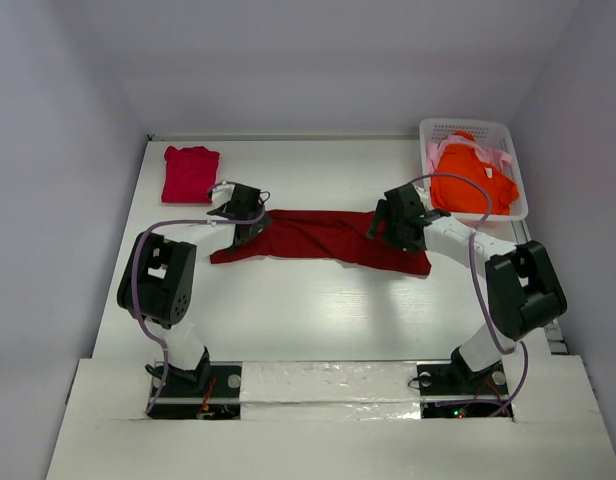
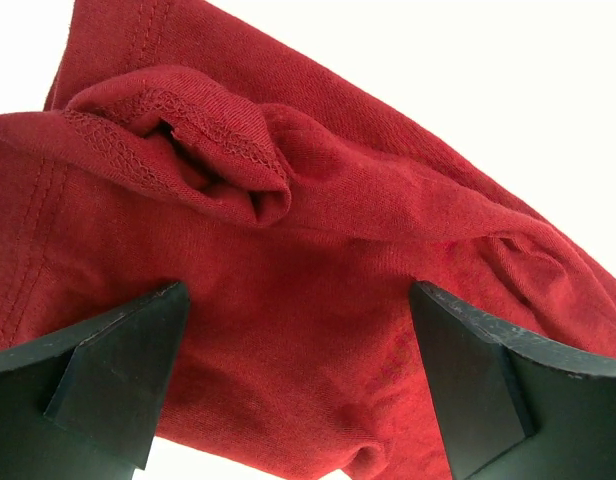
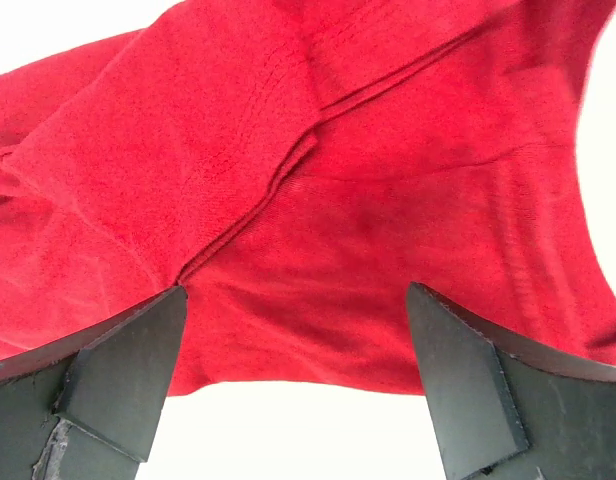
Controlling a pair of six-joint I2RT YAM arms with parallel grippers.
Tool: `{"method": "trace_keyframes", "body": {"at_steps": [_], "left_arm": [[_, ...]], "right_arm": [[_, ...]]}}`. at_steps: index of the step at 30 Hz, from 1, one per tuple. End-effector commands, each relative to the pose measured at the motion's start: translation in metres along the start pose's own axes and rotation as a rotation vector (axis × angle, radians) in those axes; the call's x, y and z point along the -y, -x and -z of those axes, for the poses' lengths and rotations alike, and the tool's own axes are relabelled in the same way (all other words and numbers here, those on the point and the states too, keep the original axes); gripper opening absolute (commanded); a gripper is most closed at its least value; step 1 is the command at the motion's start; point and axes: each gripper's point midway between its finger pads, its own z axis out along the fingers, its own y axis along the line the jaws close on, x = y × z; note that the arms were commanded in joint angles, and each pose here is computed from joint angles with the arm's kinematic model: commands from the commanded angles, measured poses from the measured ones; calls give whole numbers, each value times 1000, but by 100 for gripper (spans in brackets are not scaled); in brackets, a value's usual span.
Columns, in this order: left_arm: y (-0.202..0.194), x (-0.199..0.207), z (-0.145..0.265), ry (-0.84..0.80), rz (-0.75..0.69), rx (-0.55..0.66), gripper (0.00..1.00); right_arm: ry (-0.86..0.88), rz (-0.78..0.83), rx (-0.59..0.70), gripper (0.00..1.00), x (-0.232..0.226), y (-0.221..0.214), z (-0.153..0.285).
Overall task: Fold and stack the t-shirts
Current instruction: Fold the tshirt
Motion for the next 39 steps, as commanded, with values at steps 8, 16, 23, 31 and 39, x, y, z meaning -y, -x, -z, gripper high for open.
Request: {"method": "trace_keyframes", "body": {"at_steps": [8, 16, 23, 31, 39], "left_arm": [[-12, -2, -4, -18, 13, -74, 94], [-22, -5, -8, -22, 17, -98, 94], [-26, -14, -2, -12, 26, -98, 94], [-37, -25, 7, 9, -25, -110, 94], [-50, -38, 8, 36, -14, -138, 94]], "right_arm": [[208, -59, -41, 94, -33, -19, -28], [331, -32, -51, 94, -50, -26, -39], [326, 7, -42, 94, -56, -18, -46], [137, 31, -67, 94, -23, -17, -51], [55, 54, -14, 94, -14, 10, -29]]}}
